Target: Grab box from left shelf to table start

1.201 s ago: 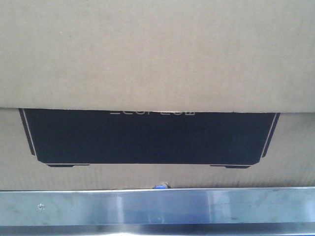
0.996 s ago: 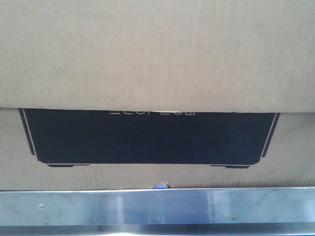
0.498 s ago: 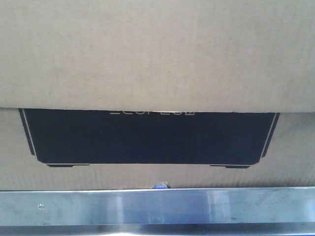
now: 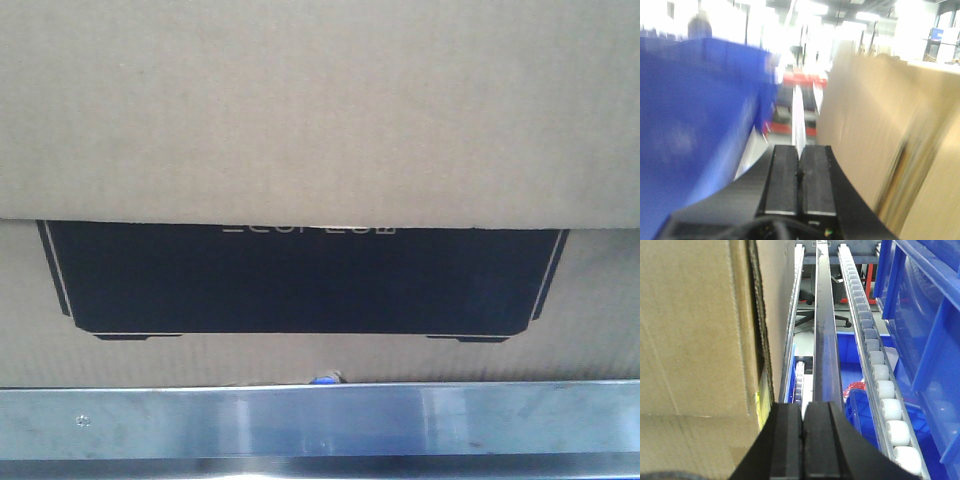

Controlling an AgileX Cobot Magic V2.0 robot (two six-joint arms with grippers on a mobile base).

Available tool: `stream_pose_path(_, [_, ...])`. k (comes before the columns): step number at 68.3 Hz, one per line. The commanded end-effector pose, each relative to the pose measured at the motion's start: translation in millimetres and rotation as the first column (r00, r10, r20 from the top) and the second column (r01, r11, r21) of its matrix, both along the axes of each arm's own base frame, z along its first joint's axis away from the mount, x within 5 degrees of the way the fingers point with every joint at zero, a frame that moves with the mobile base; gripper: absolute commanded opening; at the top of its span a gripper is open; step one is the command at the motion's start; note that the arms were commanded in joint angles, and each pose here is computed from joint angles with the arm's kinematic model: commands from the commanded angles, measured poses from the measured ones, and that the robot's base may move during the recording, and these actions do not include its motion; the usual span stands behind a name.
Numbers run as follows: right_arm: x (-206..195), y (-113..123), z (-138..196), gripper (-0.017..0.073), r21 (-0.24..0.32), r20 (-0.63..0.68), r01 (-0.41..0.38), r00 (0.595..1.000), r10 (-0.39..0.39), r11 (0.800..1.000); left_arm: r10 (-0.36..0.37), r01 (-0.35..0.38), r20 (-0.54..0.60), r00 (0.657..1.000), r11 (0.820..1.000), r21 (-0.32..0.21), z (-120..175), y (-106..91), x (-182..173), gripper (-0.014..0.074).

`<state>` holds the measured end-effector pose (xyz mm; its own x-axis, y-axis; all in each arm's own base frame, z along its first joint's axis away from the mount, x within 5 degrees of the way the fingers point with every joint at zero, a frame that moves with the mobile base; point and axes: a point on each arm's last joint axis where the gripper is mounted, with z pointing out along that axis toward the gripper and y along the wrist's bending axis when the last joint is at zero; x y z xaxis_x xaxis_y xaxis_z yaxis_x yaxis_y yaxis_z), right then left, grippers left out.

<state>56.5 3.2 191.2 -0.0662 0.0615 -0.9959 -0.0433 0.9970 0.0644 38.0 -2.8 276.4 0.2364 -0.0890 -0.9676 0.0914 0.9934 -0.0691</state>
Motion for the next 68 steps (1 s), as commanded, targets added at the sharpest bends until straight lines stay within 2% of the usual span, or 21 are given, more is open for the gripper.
stream_pose_path(1, [0,-1,8,0.0059,0.003,0.102,0.01,0.995,-0.01,1.0,0.011,-0.013,0.07,0.997,1.0,0.025,36,0.9,-8,-0.0094])
stream_pose_path(10, [0,-1,8,0.0059,0.003,0.102,0.01,0.995,-0.01,1.0,0.015,-0.017,0.058,0.998,1.0,0.026,67,1.7,-15,-0.0086])
stream_pose_path(16, [0,-1,8,0.0059,0.003,0.102,0.01,0.995,-0.01,1.0,0.018,-0.019,0.034,0.999,0.999,0.029,79,1.9,-14,-0.0002])
stream_pose_path(24, [0,-1,8,0.0059,0.003,0.102,0.01,0.995,-0.01,1.0,0.016,-0.016,0.018,1.0,0.999,0.03,94,2.0,-14,0.025])
stream_pose_path(27, [0,-1,8,0.0059,0.003,0.102,0.01,0.995,-0.01,1.0,0.017,-0.017,0.001,1.0,0.999,0.031,98,1.9,-12,0.037])
stream_pose_path(32, [0,-1,8,0.0059,0.003,0.102,0.01,0.995,-0.01,1.0,0.017,-0.016,-0.037,0.999,0.999,0.032,104,1.7,-8,0.0458])
stream_pose_path(44, [0,-1,8,0.0059,0.003,0.102,0.01,0.995,-0.01,1.0,-0.003,0.006,-0.206,0.979,1.0,0.012,128,-0.3,1,0.0467])
stream_pose_path(50, [0,-1,8,0.0059,0.003,0.102,0.01,0.995,-0.01,1.0,-0.045,0.06,-0.296,0.954,0.997,0.043,148,-5.5,7,0.0467])
stream_pose_path(55, [0,-1,8,0.0059,0.003,0.102,0.01,0.995,-0.01,1.0,-0.103,0.128,-0.37,0.923,0.991,0.044,160,-12.0,16,0.0467])
stream_pose_path(63, [0,-1,8,0.0059,0.003,0.102,0.01,0.995,-0.01,1.0,-0.251,0.26,-0.403,0.88,0.965,-0.033,178,-24.6,26,0.0467])
stream_pose_path(68, [0,-1,8,0.0059,0.003,0.102,0.01,0.995,-0.01,1.0,-0.288,0.301,-0.43,0.856,0.953,-0.038,184,-29.9,39,0.0467])
